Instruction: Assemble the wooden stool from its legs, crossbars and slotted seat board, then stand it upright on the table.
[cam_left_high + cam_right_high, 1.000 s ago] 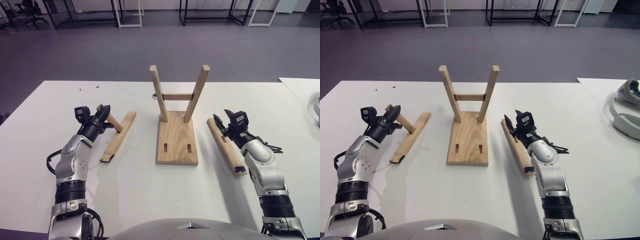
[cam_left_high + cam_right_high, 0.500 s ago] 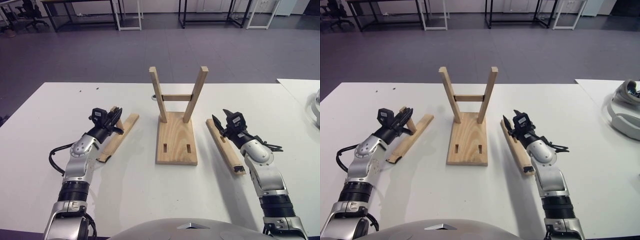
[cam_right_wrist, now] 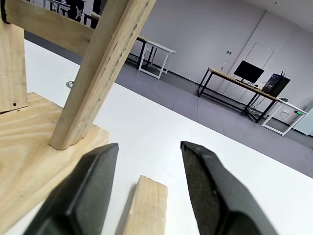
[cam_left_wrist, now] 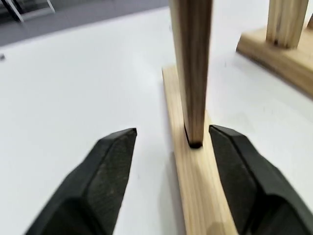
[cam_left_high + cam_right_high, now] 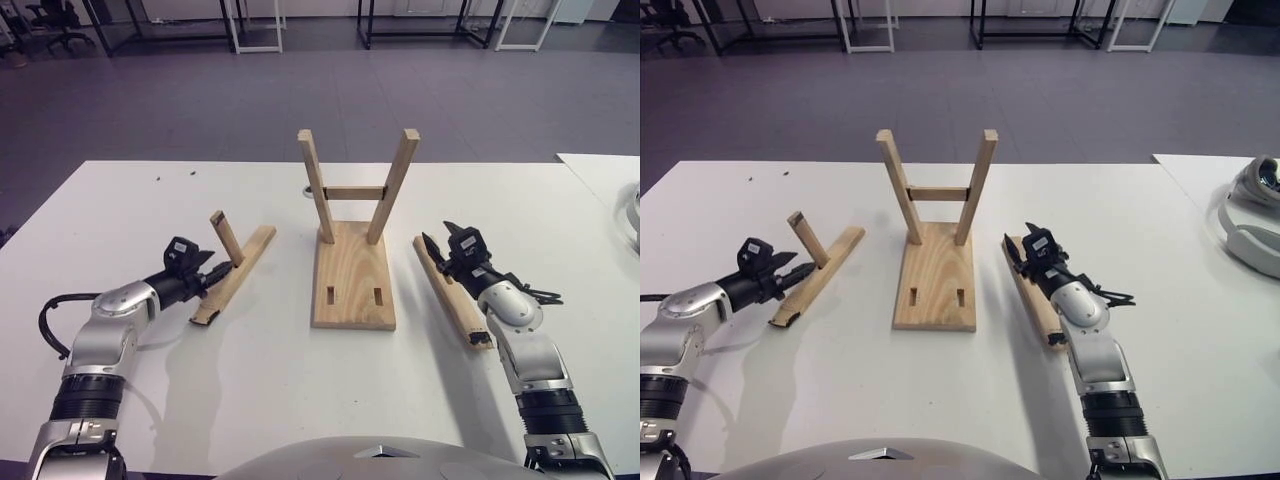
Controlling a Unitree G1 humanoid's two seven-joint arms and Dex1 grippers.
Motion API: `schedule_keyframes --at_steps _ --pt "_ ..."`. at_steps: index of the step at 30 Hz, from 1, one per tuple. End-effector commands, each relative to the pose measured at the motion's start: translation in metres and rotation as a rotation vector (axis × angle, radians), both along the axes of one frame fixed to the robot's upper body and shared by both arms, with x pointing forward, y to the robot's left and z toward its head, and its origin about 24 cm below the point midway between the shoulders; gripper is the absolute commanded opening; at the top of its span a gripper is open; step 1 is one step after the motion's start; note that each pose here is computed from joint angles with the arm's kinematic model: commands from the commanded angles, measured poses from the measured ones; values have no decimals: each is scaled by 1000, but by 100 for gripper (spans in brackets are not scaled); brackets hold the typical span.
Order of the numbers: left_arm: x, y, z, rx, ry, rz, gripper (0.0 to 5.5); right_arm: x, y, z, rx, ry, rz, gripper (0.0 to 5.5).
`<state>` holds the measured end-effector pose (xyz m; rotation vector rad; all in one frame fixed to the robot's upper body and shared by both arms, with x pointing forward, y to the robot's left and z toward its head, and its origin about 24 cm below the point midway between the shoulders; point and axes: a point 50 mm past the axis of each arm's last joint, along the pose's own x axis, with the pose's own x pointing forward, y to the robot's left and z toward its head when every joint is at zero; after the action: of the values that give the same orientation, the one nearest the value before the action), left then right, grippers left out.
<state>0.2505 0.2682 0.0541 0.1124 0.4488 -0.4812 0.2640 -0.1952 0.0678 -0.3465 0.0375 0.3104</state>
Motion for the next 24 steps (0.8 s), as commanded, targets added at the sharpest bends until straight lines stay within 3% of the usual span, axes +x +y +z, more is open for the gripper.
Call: schedule_keyframes --at_steps 1,3,8,18,21,24 --pt "-5 -1 -6 28 74 7 343 1 1 -6 -19 20 2 237" --pt "-6 -2 -8 26 98 16 383 1 2 -7 -22 22 4 237" --pt "-10 -13 -17 53 122 -54 386 2 4 -8 -33 22 10 237" --pt "-15 -2 -32 159 136 -13 204 4 7 -7 -16 20 16 237" --pt "-2 9 -6 -16 -34 76 203 10 9 12 278 25 21 237" --pt "14 17 52 -318 -352 109 203 10 32 57 635 12 265 237"
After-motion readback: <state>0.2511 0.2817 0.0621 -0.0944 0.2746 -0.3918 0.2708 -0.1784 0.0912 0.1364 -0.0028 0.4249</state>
